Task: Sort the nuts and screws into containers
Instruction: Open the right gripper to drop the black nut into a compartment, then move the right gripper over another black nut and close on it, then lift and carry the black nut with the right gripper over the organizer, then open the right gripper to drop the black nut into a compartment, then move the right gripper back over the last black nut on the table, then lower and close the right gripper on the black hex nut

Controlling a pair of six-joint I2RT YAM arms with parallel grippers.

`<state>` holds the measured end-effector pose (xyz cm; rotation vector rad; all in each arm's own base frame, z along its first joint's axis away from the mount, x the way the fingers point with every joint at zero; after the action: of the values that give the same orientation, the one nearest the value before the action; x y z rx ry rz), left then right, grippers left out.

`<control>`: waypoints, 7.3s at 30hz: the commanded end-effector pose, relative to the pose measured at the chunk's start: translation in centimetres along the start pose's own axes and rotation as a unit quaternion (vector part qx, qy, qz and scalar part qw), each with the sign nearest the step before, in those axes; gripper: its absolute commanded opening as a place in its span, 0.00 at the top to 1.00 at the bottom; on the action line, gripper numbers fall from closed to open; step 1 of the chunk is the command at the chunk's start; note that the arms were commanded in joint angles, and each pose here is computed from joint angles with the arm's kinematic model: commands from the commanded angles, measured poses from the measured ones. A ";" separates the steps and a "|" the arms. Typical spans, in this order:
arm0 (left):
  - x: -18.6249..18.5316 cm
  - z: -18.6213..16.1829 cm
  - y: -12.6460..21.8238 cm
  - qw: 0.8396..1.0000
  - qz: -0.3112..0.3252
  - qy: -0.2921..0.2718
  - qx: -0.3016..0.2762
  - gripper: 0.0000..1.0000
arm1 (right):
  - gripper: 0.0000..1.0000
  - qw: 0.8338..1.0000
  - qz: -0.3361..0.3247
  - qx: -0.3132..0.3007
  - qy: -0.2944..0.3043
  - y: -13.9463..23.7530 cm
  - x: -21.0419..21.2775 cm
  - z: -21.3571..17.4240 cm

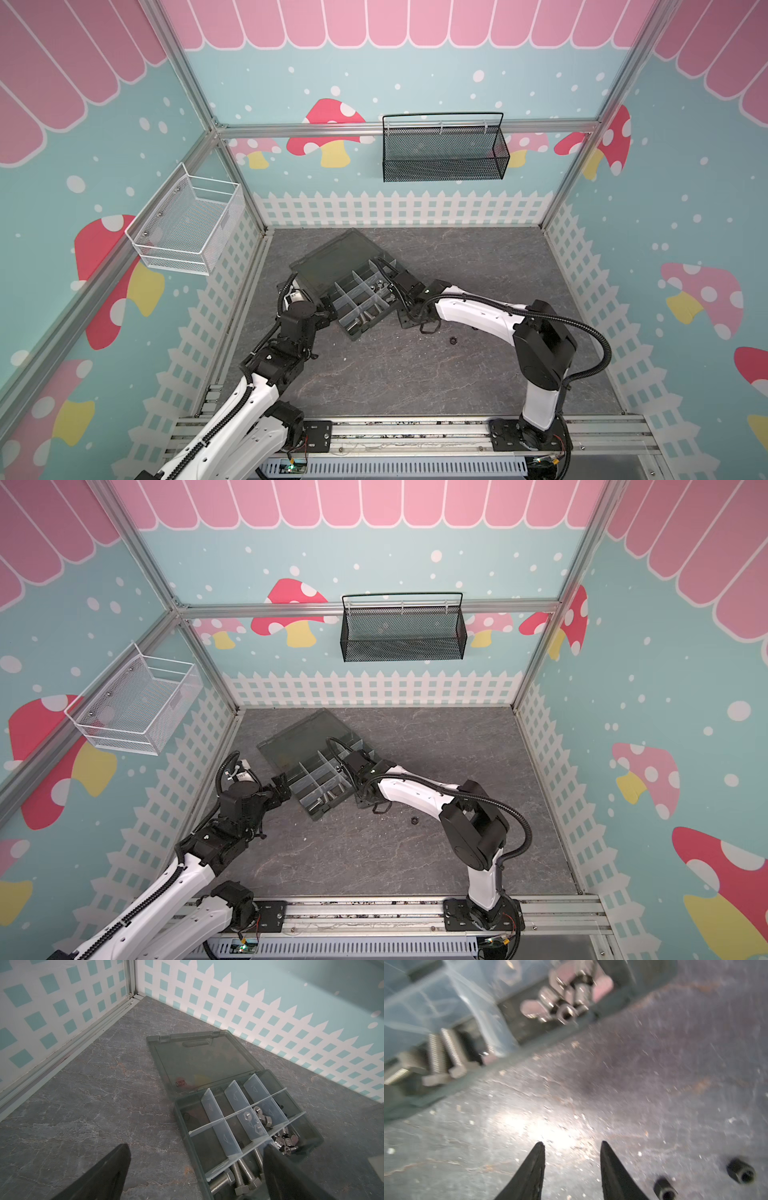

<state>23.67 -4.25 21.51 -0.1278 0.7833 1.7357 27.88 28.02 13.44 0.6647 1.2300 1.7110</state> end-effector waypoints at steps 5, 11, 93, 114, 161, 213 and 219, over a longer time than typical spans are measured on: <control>0.1 -0.4 -0.4 1.000 -0.003 0.008 0.007 0.00 | 0.51 0.997 0.005 0.048 -0.068 0.7 -2.8 -4.4; 0.2 -0.5 -0.5 1.000 -0.002 0.009 0.009 0.00 | 0.44 0.992 0.014 0.080 -0.098 0.4 -4.5 -7.4; 0.4 -0.9 -1.1 1.000 0.001 0.018 0.022 0.00 | 1.00 0.988 -0.003 0.117 -0.102 -3.2 -8.0 -7.8; 0.7 -1.3 -1.4 0.999 0.002 0.030 0.025 0.00 | 1.00 0.995 0.061 -0.085 0.000 0.5 0.6 7.7; 0.5 -1.1 -1.4 0.999 -0.001 0.035 0.024 0.00 | 0.58 0.982 0.098 -0.129 0.093 -2.2 8.6 14.4; 0.9 -1.3 -1.2 0.999 0.003 0.035 0.029 0.00 | 0.44 0.962 -0.052 0.060 -0.263 -1.3 -17.4 -9.3; 0.9 -1.3 -1.2 0.999 0.004 0.035 0.028 0.00 | 0.47 0.963 -0.044 0.063 -0.260 -2.1 -17.4 -9.0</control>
<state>24.15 -4.28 19.63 -0.1268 0.8670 1.7139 29.03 8.82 10.19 1.0248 0.9658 1.2804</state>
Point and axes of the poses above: each gripper's point midway between its finger pads, its own y axis back along the fingers, its own x axis along the line the jaws close on, z = x × y, the point moved 6 cm from there along y, back along the fingers, and after that the axes turned 12 degrees about y, right-handed, at the moved point
